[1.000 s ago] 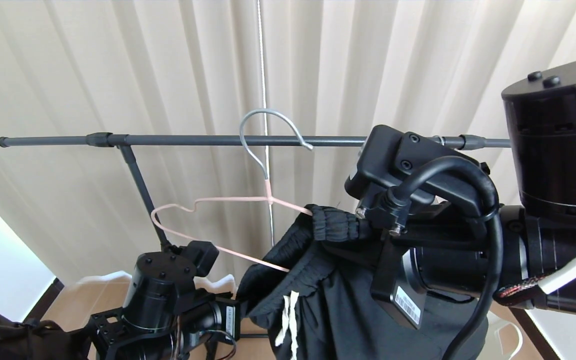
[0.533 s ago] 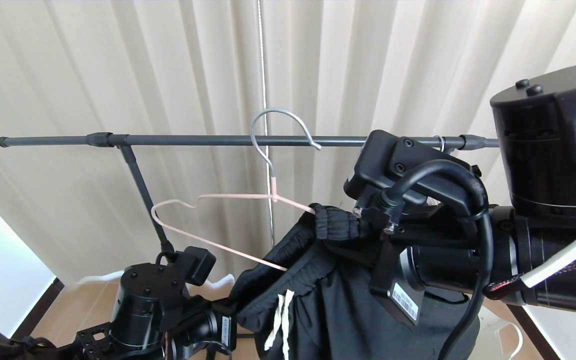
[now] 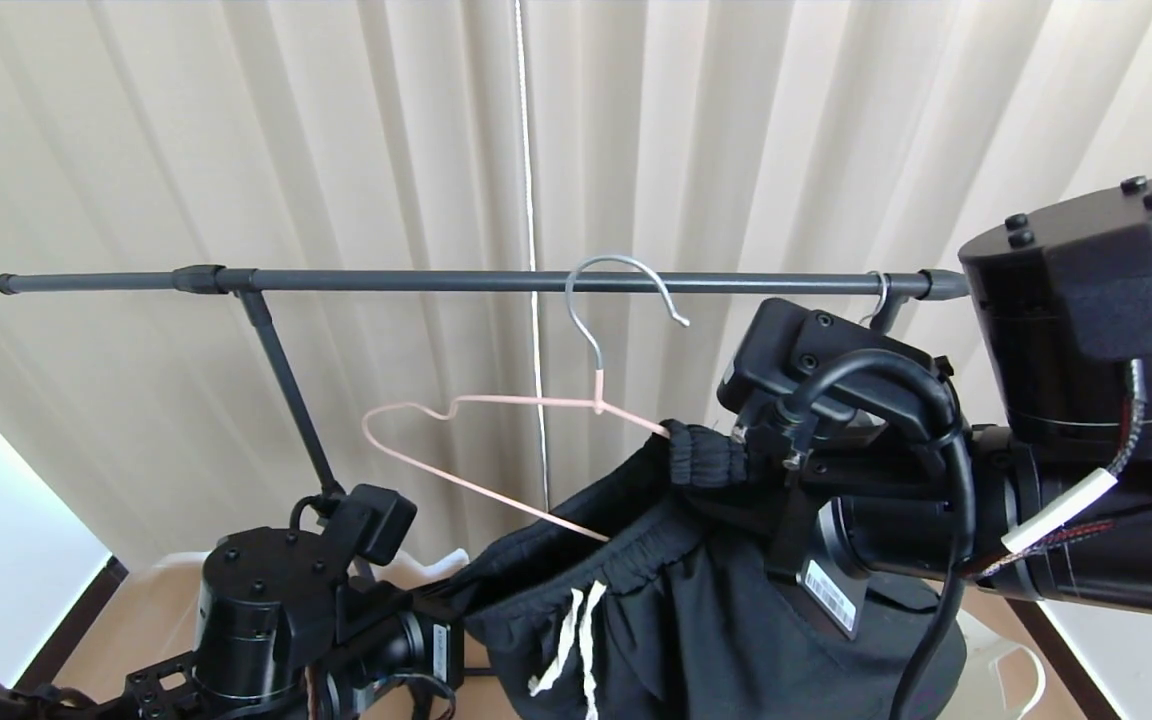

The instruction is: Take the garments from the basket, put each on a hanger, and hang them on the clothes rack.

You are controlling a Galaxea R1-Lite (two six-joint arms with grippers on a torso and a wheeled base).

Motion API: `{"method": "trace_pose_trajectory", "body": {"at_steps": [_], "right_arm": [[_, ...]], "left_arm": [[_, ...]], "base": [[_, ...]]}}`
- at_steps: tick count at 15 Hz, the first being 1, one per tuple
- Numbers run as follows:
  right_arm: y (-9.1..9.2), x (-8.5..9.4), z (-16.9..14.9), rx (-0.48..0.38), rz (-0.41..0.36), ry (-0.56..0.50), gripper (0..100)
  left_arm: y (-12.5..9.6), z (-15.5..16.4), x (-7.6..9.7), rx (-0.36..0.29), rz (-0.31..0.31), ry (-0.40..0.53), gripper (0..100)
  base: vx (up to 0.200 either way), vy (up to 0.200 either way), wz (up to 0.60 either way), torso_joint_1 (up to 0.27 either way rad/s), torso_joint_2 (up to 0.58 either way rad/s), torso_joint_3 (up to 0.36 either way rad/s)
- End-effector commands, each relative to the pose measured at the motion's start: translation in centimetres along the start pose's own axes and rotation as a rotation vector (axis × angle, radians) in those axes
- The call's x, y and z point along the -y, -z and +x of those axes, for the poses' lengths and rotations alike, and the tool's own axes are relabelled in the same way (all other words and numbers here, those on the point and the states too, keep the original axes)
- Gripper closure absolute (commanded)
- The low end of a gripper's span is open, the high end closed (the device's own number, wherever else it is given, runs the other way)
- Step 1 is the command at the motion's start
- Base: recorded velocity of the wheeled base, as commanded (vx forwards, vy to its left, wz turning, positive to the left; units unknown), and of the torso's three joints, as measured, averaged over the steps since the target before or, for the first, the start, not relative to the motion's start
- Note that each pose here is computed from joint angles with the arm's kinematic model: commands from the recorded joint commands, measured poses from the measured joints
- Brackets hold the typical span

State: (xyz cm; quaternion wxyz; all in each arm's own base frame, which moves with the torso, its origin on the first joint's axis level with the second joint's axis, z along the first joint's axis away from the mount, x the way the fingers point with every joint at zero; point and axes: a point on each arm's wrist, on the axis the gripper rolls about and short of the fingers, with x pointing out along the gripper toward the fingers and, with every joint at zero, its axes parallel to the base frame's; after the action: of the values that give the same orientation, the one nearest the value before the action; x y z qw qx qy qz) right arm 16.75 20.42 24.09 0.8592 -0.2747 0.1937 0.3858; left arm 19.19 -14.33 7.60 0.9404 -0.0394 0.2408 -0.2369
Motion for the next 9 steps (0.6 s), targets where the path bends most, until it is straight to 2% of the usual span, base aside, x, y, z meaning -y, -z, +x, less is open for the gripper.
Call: {"method": "trace_pose_trajectory", "body": {"at_steps": [1,3,5,7,9], "right_arm": [[0.8,0.0,-0.2,-0.018,0.003,-0.005,100],[1.3,0.2,-0.2,-0.017,0.012,0.004,100],[2.5,0.9,-0.1,0.055,0.043,-0.015,100],[3.5,1.2,-0.3,0.070,0.057,-0.024,100],[5.8,1.4,0.2,0.073,0.082,-0.047,100]], "left_arm": [[-0.3,0.1,-0.4,0.013,-0.010,-0.016,100],[-0.5,0.2,-0.7,0.024,-0.016,-0.029,100],[-1.0,0.2,-1.2,0.044,-0.030,-0.048,100],[-1.3,0.2,-1.4,0.057,-0.033,-0.057,100],[-1.8,-0.2,-1.6,0.081,-0.040,-0.062,100]], "base": [[0.000,0.000,0.00,0.000,0.00,0.000],[0.000,0.000,0.00,0.000,0.00,0.000],[0.000,0.000,0.00,0.000,0.00,0.000],[0.000,0.000,0.00,0.000,0.00,0.000],[0.000,0.000,0.00,0.000,0.00,0.000]]}}
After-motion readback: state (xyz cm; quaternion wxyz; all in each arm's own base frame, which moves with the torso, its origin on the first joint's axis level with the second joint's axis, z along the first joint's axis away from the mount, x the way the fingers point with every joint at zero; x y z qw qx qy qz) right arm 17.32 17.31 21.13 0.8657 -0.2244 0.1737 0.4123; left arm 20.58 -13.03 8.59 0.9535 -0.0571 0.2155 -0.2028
